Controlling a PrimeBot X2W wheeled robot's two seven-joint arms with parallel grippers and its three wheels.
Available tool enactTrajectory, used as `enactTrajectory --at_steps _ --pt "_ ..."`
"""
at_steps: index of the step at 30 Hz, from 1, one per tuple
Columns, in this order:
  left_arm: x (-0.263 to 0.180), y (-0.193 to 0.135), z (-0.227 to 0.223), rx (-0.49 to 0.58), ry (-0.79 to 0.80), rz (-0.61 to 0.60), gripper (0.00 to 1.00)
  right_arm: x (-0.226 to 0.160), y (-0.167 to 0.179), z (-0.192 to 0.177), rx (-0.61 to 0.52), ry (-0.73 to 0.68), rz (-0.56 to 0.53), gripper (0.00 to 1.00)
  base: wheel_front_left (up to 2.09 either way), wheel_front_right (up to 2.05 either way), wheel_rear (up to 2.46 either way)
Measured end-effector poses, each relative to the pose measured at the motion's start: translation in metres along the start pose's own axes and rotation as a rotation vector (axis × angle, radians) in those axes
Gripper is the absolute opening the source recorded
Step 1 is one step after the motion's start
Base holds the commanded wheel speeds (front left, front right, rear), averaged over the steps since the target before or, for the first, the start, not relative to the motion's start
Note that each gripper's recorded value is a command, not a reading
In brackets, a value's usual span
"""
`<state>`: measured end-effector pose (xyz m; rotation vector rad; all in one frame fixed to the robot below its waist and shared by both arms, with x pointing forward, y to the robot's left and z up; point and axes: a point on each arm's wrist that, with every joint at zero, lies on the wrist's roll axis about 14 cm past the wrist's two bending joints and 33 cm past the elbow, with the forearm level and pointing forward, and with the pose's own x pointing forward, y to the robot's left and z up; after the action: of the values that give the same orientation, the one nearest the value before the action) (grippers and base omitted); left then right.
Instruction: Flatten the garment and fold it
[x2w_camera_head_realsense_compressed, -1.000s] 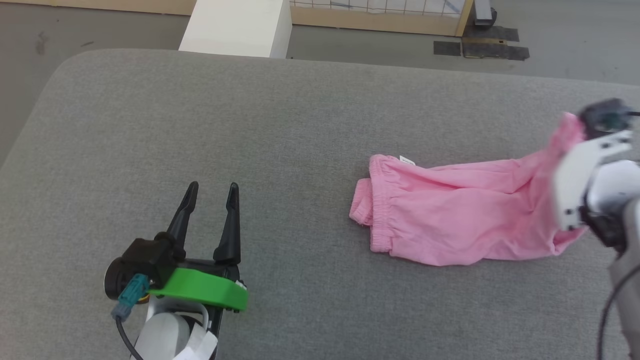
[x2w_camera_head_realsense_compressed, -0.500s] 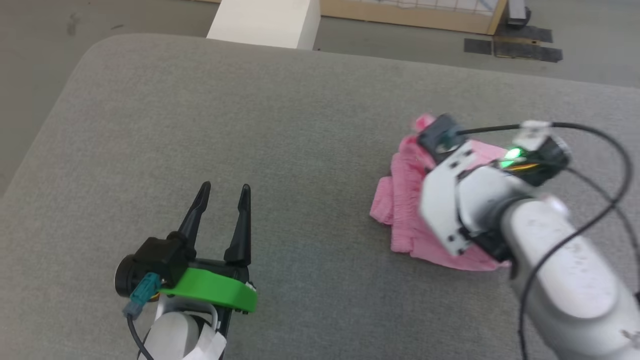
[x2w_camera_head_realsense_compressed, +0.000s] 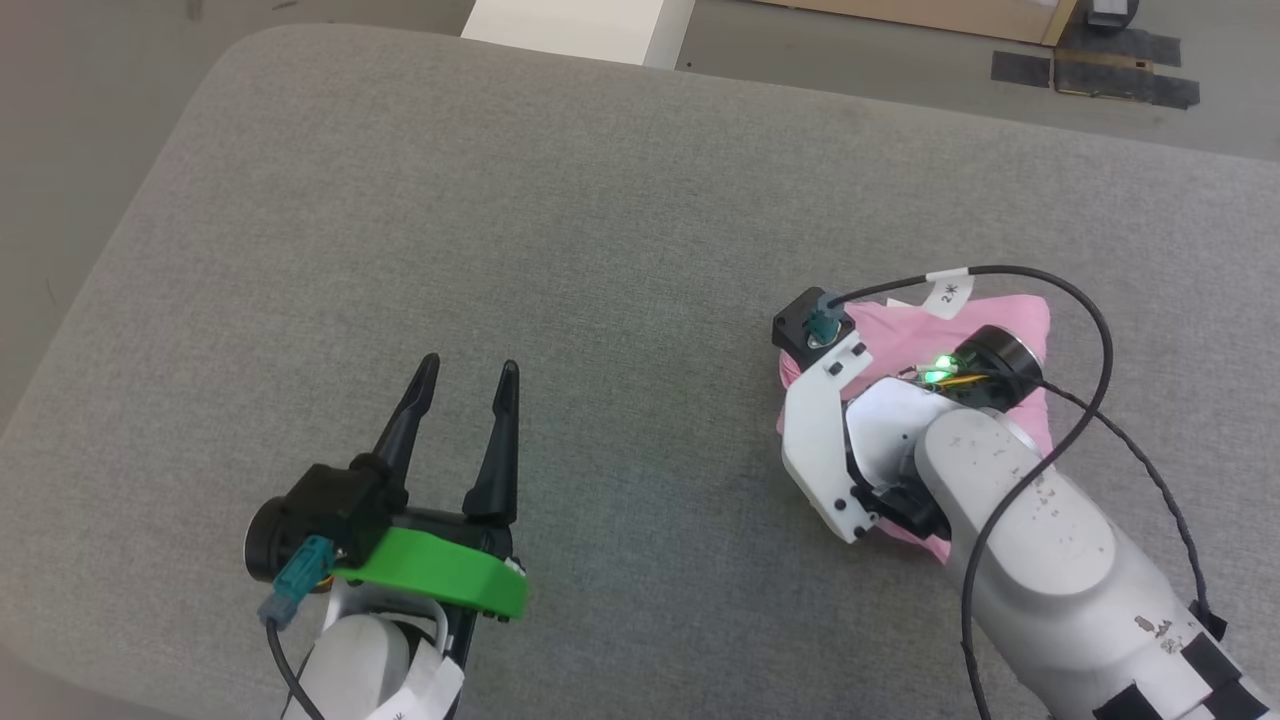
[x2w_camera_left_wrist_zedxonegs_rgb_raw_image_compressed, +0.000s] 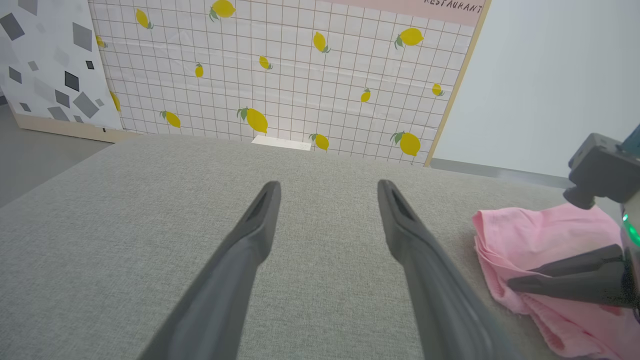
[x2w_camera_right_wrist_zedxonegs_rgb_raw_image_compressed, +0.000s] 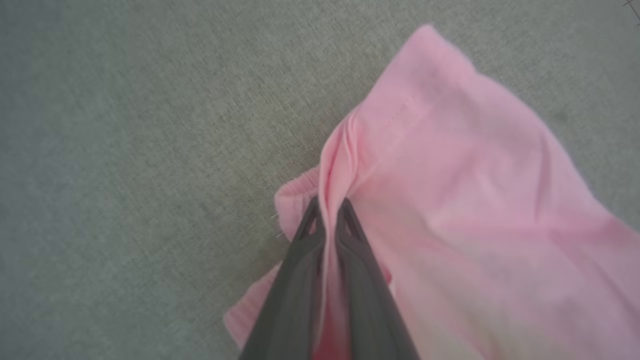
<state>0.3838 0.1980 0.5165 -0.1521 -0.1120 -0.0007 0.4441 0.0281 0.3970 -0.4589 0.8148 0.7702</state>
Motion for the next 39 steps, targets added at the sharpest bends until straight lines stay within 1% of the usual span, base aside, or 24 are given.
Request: enactTrajectory --at_steps 1,4,7,8,11,13,17,20,23,25,29,33,39 --pt "0.0 0.0 0.0 -0.001 -0.001 0.0 1.0 0.001 0.001 0.001 0.012 -0.008 0.006 1.0 0.0 0.0 0.0" --pt "0.0 0.0 0.001 -0.002 -0.004 -0.001 1.0 -0.002 0.001 0.01 0.06 -0.065 0.02 1.0 0.0 0.0 0.0" --pt "0.0 -0.002 0.004 -0.004 -0.013 -0.005 1.0 -0.014 -0.005 0.034 0.121 -0.201 0.019 1.0 0.0 0.0 0.0" --pt "0.001 -0.002 0.005 -0.005 -0.017 -0.006 1.0 -0.022 -0.009 0.046 0.139 -0.267 0.01 1.0 0.0 0.0 0.0" --pt "0.002 -0.002 0.009 -0.008 -0.031 -0.007 1.0 -0.051 -0.027 0.079 0.187 -0.476 -0.035 1.0 0.0 0.0 0.0" --pt "0.001 -0.004 0.01 -0.013 -0.033 -0.012 1.0 -0.076 -0.042 0.093 0.223 -0.615 -0.081 1.0 0.0 0.0 0.0" --pt "0.0 -0.007 0.012 -0.021 -0.042 -0.02 1.0 -0.12 -0.064 0.093 0.273 -0.815 -0.181 1.0 0.0 0.0 0.0" --pt "0.0 -0.015 0.013 -0.029 -0.047 -0.04 1.0 -0.155 -0.081 0.077 0.32 -0.939 -0.28 1.0 0.0 0.0 0.0" --pt "0.001 -0.021 0.016 -0.034 -0.056 -0.058 1.0 -0.181 -0.094 0.05 0.364 -1.0 -0.379 1.0 0.0 0.0 0.0" --pt "0.0 -0.022 0.016 -0.036 -0.058 -0.063 1.0 -0.195 -0.099 0.031 0.372 -1.018 -0.443 1.0 0.0 0.0 0.0" --pt "-0.001 -0.03 0.017 -0.037 -0.059 -0.087 1.0 -0.214 -0.103 -0.009 0.376 -1.01 -0.561 1.0 0.0 0.0 0.0" --pt "-0.003 -0.037 0.02 -0.039 -0.07 -0.106 1.0 -0.229 -0.1 -0.039 0.386 -1.012 -0.646 1.0 0.0 0.0 0.0" --pt "-0.006 -0.042 0.024 -0.04 -0.079 -0.122 1.0 -0.239 -0.093 -0.075 0.428 -0.998 -0.72 1.0 0.0 0.0 0.0"
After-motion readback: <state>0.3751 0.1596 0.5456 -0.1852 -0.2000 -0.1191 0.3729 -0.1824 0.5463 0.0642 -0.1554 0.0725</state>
